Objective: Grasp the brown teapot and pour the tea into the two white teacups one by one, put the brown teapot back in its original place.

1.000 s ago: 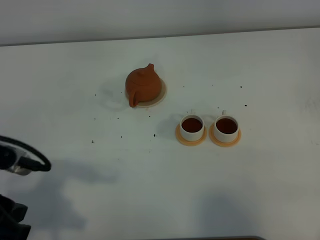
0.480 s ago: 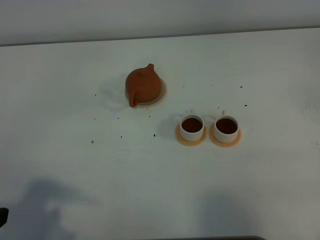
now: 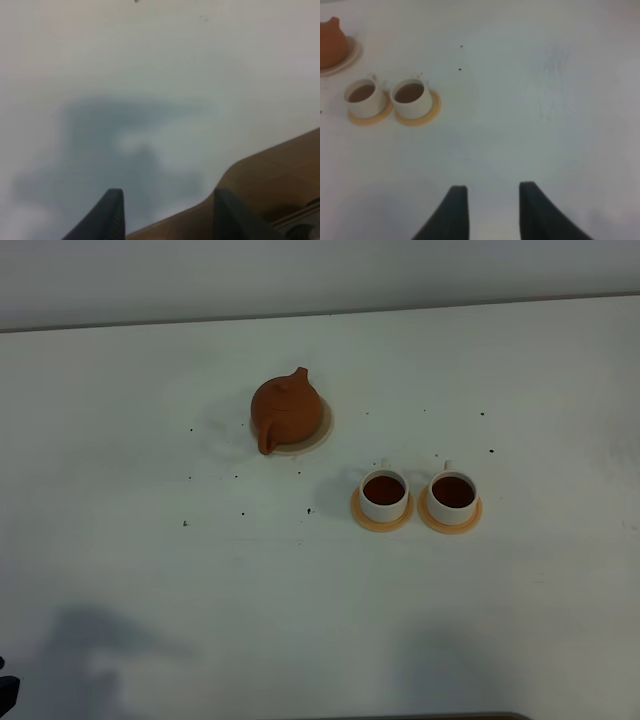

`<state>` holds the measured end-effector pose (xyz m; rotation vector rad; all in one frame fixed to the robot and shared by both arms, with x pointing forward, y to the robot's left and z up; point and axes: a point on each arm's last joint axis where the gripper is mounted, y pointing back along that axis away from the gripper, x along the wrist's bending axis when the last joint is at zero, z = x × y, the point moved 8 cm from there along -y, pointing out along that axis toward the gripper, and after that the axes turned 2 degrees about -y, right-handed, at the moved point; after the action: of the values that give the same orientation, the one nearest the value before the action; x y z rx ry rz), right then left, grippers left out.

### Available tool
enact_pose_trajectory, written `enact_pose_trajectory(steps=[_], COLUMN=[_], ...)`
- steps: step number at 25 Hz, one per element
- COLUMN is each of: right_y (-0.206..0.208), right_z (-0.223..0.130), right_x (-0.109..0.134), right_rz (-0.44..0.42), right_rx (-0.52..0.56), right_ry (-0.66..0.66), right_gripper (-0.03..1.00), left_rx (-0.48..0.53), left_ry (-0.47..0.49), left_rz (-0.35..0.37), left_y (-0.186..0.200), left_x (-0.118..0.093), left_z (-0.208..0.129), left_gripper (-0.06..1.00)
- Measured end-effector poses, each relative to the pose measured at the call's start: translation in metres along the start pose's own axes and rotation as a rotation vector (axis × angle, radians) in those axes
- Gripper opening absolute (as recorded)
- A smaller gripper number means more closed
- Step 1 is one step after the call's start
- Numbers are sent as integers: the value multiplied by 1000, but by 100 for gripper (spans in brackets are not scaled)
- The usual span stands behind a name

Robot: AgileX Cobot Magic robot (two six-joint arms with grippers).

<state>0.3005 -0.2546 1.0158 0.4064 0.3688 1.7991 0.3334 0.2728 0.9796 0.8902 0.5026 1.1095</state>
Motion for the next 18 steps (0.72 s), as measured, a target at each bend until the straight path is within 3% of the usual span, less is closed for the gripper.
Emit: enact_pose_trajectory(steps=[10, 18], right_y=[0, 0], right_z=[0, 0], right_x=[0, 0], right_rz=[0, 0], right_rx=[0, 0], right_ry=[0, 0], right_gripper=[24, 24], left_rx=[-10, -157], left_ry=[1, 12], left_rz=[0, 5], left_y=[1, 19], left_x=[0, 1], left_z=[-1, -7], left_gripper=[41, 41])
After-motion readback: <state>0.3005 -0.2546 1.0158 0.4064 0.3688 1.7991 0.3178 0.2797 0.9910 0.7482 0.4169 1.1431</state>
